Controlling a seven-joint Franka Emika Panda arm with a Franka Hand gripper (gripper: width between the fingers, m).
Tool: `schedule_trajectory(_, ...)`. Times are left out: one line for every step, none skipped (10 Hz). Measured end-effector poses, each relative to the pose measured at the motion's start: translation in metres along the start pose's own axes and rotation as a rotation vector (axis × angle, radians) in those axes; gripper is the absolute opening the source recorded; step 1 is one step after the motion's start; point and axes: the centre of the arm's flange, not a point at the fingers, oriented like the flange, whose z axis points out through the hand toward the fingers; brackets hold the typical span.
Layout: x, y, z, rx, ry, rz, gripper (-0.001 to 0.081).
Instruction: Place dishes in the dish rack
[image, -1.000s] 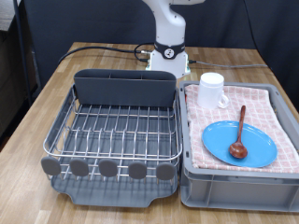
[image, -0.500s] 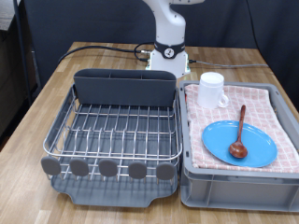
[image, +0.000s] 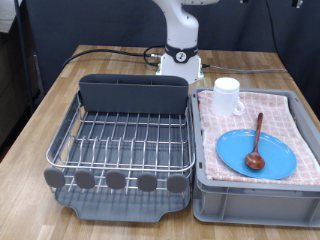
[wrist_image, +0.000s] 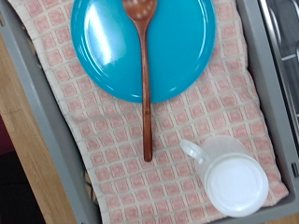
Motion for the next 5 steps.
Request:
schedule_trajectory(-0.002, -0.004, 0.008, 0.028, 0.014, -0.02, 0.0802)
schedule_trajectory(-0.005, -0.007, 0.021, 0.06, 0.029, -0.034, 0.0802)
schedule_trajectory(-0.007, -0.008, 0.037, 0.086, 0.052, -0.05, 0.0802)
schedule_trajectory(-0.01, -0.007, 0.055, 0.099, 0.073, -0.063, 0.0802)
schedule_trajectory(-0.013, -0.005, 0.075, 0.095, 0.091, -0.072, 0.0802)
